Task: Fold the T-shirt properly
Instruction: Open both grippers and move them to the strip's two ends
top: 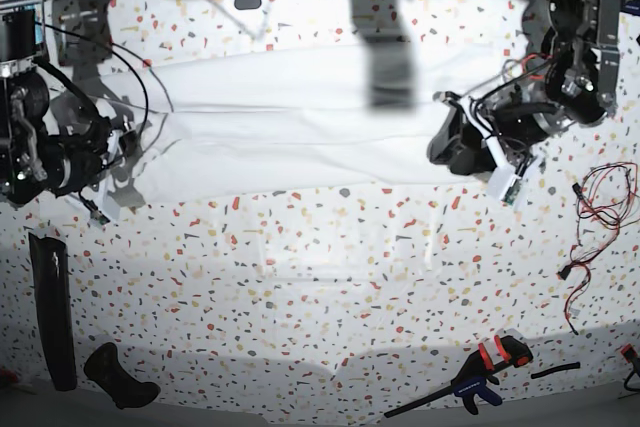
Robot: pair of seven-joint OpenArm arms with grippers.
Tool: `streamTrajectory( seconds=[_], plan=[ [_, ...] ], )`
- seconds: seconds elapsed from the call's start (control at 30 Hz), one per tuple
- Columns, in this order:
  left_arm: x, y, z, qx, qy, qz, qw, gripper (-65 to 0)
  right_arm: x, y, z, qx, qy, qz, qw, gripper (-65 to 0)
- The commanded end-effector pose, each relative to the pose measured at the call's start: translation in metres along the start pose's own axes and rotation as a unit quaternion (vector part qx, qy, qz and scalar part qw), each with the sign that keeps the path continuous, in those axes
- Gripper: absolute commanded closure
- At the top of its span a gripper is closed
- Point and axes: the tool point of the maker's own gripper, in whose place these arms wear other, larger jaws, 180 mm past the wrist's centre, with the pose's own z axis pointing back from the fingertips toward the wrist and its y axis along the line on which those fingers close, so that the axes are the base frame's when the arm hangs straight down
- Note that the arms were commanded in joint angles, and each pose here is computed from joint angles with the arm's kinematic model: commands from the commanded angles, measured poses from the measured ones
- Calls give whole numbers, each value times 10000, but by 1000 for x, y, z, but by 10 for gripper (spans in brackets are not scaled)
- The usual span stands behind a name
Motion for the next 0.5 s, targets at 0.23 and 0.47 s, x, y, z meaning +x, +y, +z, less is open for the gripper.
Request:
streamTrajectory(
  seconds=[0.23, 0.47],
  plan=[
    [0, -46, -5, -695, -316, 359, 9964, -215, 3, 18, -10, 216, -224, -32, 9995, -252],
    [-30, -25, -18, 335, 228, 50, 9992, -215, 19, 45, -26, 509, -443, -86, 9977, -252]
  ],
)
